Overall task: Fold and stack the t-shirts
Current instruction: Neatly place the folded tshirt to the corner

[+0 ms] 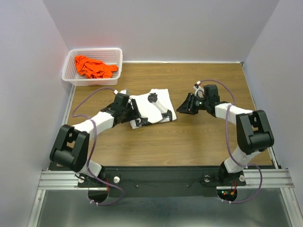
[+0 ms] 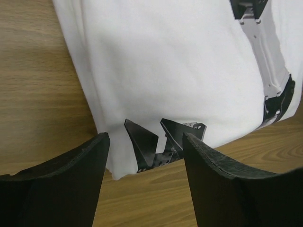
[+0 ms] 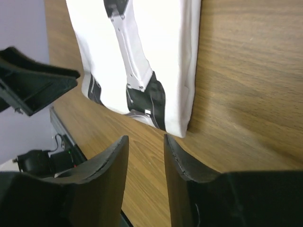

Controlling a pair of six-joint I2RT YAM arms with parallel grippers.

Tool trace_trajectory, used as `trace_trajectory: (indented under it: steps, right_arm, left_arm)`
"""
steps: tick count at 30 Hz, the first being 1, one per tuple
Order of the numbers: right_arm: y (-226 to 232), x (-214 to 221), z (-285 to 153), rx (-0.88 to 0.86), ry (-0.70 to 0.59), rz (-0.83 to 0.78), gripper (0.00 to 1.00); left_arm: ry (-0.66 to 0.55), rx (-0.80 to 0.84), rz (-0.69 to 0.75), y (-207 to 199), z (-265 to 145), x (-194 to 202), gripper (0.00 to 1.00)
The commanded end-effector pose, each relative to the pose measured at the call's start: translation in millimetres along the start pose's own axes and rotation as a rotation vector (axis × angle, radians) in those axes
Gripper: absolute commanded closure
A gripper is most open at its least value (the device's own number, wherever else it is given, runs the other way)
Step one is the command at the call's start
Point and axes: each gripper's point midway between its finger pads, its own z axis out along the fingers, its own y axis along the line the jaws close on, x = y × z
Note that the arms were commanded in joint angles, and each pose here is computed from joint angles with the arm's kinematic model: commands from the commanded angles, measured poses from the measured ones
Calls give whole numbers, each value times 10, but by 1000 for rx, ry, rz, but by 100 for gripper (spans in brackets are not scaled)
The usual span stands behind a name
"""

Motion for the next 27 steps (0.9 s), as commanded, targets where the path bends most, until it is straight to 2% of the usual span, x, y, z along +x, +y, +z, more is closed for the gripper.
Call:
trace_trajectory:
  steps: [1,4,9,21,27]
  right_arm:
    - [-44,-201,-177,149,-73,-30,53]
    - [-34,-289,-169,209,-67,-70,50]
    - [-44,-406,-9,276,-65,-103,49]
    - [-112,-539,529,358,3,-181,50]
    - [-203,-422,777,394,66,-222,53]
  left_arm:
    - [-149,-58,33,9,-392,-356,21]
    - [-247,-98,46,50,-603,-572,14]
    - [-351,-208,43,243,-825,-739,12]
    - [-384,-279,2,390,-951,-743,12]
    - [-390,-281,2,404,-957,-739,12]
